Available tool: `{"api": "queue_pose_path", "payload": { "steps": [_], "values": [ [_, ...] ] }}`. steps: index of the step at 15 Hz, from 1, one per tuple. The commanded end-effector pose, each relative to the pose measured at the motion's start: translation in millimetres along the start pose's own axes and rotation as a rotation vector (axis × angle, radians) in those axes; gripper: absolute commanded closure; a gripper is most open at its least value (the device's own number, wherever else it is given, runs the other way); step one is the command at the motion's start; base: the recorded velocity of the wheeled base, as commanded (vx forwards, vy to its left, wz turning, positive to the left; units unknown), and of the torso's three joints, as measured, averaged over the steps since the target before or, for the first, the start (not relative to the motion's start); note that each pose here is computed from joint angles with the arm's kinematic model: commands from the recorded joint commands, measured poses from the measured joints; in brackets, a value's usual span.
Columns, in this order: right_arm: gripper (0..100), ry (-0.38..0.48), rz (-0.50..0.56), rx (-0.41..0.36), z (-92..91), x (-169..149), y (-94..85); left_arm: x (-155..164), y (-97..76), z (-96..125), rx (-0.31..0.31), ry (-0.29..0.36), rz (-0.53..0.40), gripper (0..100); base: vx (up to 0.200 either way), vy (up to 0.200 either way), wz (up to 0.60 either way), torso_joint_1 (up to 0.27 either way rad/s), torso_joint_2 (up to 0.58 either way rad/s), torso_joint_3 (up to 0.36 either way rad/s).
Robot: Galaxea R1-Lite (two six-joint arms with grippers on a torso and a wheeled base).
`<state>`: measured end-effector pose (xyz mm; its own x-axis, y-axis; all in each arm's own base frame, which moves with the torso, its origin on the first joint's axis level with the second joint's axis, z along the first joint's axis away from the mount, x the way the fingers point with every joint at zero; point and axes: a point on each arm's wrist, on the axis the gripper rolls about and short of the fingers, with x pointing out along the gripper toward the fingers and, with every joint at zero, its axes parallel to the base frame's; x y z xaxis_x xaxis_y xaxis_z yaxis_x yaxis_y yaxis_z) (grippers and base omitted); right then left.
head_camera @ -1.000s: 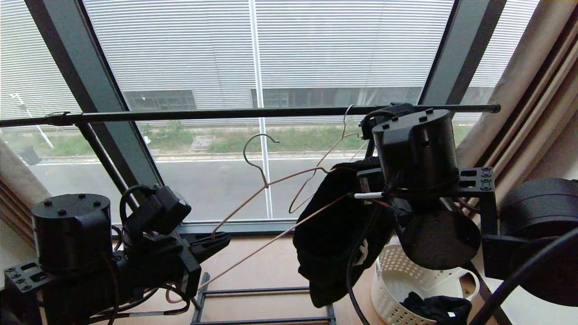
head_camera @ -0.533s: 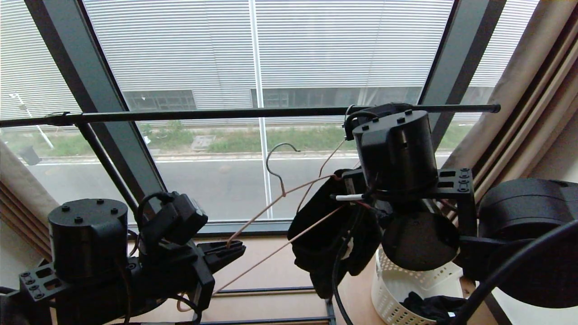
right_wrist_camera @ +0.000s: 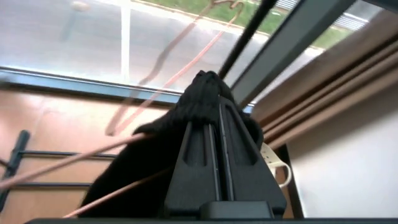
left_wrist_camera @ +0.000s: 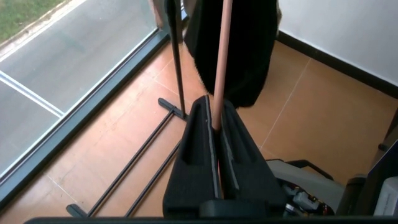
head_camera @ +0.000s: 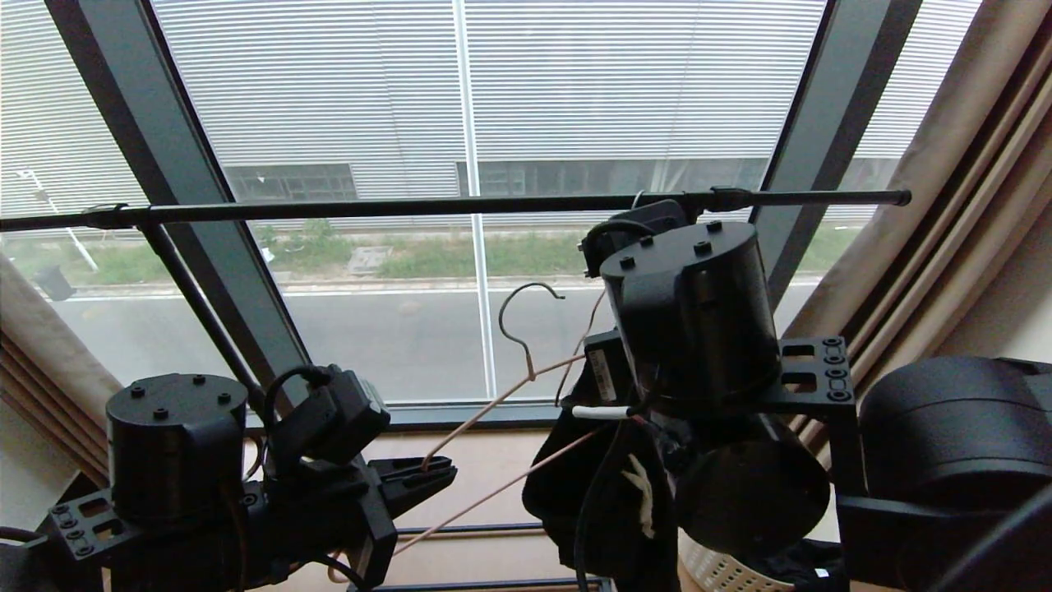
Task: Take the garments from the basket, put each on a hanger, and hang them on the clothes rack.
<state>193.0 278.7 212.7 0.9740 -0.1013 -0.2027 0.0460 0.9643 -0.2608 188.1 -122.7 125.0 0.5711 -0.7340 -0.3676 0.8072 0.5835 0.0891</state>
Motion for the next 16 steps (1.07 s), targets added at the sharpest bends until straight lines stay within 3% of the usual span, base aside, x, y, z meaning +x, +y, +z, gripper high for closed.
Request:
{"api": "queue_pose_path", "payload": {
  "steps": [1,10,16],
  "values": [
    [100,-0.008,0.027,-0.001,-0.3,-10,-0.1,0,0.0,-1,-0.002,0.005,0.0,100,0.0,0.0,0.0,0.0,0.0,0.0],
    [100,-0.04,0.161,-0.018,-6.3,-51,20.0,4,1.4,-2,0.003,-0.028,0.007,100,0.0,0.0,0.0,0.0,0.0,0.0],
    [100,-0.042,0.185,0.0,-8.4,-59,23.9,2,1.2,-3,0.004,-0.034,0.01,100,0.0,0.0,0.0,0.0,0.0,0.0]
  ]
}}
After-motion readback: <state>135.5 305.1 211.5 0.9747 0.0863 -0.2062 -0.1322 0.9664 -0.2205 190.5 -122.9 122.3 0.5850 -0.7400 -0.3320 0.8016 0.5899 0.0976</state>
